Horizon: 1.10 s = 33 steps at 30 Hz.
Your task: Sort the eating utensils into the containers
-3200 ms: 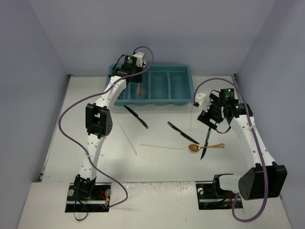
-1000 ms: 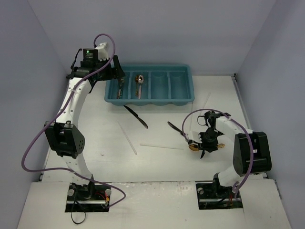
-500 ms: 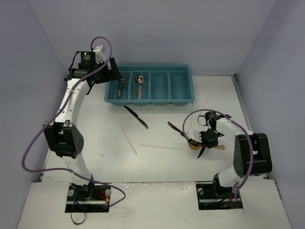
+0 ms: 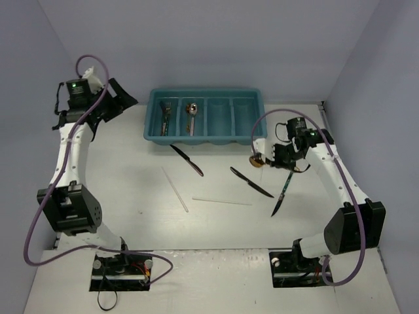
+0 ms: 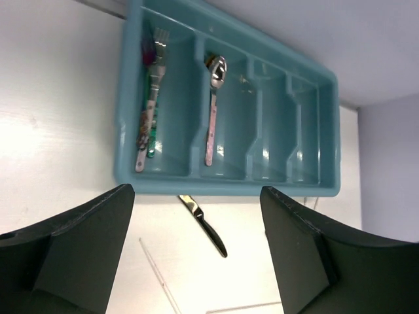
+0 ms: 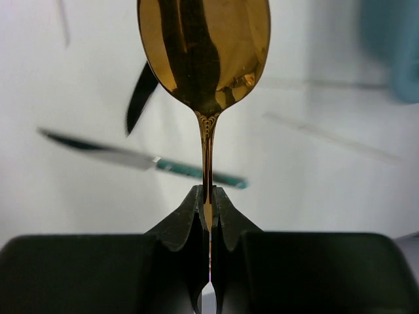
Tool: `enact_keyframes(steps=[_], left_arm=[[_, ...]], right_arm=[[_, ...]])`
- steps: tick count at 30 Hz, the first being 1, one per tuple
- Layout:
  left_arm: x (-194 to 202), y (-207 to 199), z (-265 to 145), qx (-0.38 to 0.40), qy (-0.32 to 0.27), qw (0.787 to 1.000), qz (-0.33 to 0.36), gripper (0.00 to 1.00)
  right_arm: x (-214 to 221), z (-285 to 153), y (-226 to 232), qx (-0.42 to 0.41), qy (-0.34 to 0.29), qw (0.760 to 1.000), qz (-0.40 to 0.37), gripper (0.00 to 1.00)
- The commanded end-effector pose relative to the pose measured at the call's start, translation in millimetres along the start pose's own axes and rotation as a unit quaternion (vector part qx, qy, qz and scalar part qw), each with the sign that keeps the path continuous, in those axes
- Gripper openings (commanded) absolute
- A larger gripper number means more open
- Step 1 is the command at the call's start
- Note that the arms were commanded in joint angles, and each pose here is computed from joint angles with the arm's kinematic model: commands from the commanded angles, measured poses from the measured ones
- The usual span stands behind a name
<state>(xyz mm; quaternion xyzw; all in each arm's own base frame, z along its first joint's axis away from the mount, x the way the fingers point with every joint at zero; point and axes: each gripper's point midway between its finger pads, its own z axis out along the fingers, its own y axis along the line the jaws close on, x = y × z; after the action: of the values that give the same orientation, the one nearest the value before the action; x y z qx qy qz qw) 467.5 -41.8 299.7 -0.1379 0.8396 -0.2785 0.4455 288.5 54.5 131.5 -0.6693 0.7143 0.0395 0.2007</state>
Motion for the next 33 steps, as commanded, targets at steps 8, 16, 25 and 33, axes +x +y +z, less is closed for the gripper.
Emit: enact_keyframes(steps=[8,16,25,33], left_arm=[[18.0,-67.7,-55.7,0.128,-0.068,0.988,0.052,0.76],[89.2,-112.9,-39.1,0.149,0.004,0.985,0.086,0.75],[146.2,-152.8,-10.1,0.175,0.068,0.979,0.085,0.63],[139.0,-167.6,7.8,0.189,0.07,0.977,0.074,0.53]], right_arm=[[-191.2,-16.3,-67.7,-0.057,-0.304,0.917,0.25,0.0],[-268.1,-7.8,-115.1,-0.052,-0.394,0.813,0.425,0.0],[-303.9,-9.9,-115.4,-0.127,-0.433,0.734,0.508,0.0],[-308.3,-11.0,-107.3,-0.142,-0.433,0.727,0.513,0.0]])
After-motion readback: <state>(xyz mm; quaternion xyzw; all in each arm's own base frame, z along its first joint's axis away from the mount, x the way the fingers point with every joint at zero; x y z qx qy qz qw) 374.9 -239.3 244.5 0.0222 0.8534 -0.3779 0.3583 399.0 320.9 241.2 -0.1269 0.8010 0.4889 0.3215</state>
